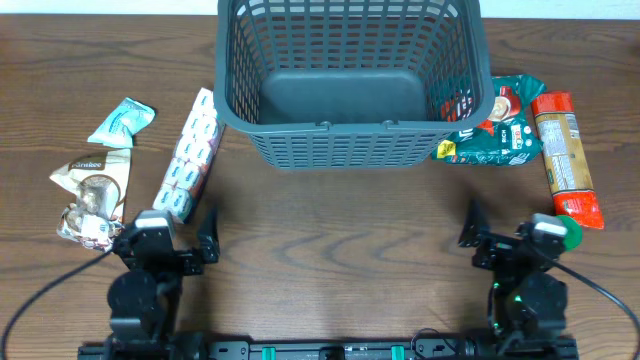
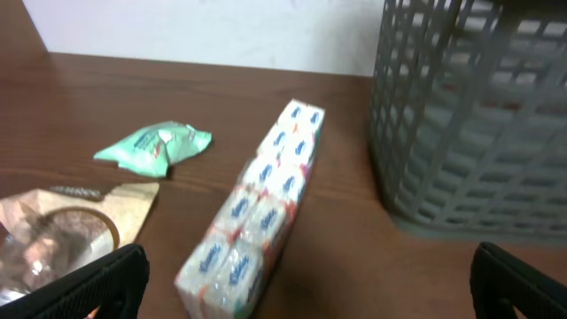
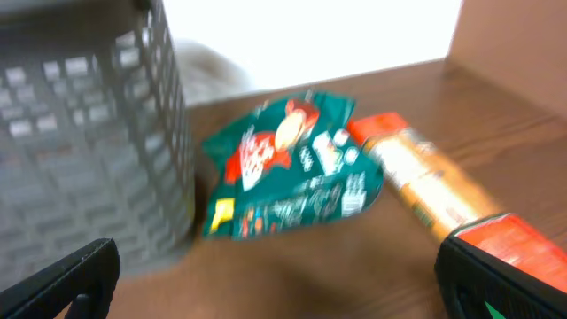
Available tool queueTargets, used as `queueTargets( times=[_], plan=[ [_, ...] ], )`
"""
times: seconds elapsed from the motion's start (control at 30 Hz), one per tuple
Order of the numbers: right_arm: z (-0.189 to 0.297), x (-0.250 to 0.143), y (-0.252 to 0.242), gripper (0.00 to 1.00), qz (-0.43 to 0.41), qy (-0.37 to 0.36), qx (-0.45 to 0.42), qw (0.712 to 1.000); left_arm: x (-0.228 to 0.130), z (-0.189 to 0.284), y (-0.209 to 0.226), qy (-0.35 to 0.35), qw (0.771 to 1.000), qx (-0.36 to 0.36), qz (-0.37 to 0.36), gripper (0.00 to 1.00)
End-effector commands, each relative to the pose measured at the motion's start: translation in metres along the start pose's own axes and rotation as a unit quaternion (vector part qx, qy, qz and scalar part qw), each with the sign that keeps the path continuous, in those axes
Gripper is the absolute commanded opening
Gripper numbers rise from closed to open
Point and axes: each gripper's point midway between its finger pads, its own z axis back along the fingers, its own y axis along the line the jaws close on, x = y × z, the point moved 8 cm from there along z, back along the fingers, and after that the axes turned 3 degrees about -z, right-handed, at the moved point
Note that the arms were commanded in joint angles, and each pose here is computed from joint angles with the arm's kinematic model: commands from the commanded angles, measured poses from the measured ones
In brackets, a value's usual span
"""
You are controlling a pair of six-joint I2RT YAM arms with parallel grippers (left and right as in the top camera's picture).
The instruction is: Pack container
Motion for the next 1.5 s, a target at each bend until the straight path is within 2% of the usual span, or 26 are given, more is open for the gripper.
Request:
queueTargets(
  times=[0.0,0.27,0.4,0.6,0.7,0.8,0.93,1.23,1.33,1.47],
  plan=[
    [0.007,0.032,0.000,0.99,0.001,-0.013,-0.027,1.000,0.038,0.003,0.001,0.003,1.000,0.007,0.011,0.99],
    [0.015,0.121,0.019,0.99,0.050,-0.023,-0.026,0.998,0.136,-0.005,-0.002,0.055,0.998,0.008,0.008,0.98],
    [0.020,0.169,0.029,0.99,0.051,-0.032,-0.024,0.998,0.190,-0.001,-0.004,0.058,0.998,0.005,0.008,0.99],
    [0.041,0.235,0.041,0.99,0.054,-0.067,-0.009,0.996,0.264,0.031,-0.005,-0.007,1.000,0.002,0.011,0.99],
    [0.053,0.243,0.038,0.99,0.052,-0.074,-0.017,0.996,0.284,0.054,-0.004,-0.054,0.998,0.001,0.013,0.99],
    [0.058,0.236,0.033,0.99,0.055,-0.058,-0.036,0.996,0.291,0.072,-0.004,-0.083,0.997,0.000,0.012,0.99],
    [0.054,0.231,0.032,0.99,0.065,-0.041,-0.040,0.996,0.284,0.073,-0.004,-0.064,0.998,0.002,-0.005,0.99],
    [0.007,0.240,0.036,0.99,0.115,0.062,-0.097,0.987,0.245,0.031,0.011,0.102,0.991,0.087,-0.007,0.99],
    [-0.014,0.255,0.038,0.99,0.103,0.108,-0.117,0.982,0.236,0.015,0.012,0.166,0.981,0.096,0.014,0.98],
    [-0.037,0.269,0.033,0.99,0.064,0.154,-0.151,0.974,0.233,-0.008,0.019,0.216,0.970,0.113,0.024,0.98]
  ],
)
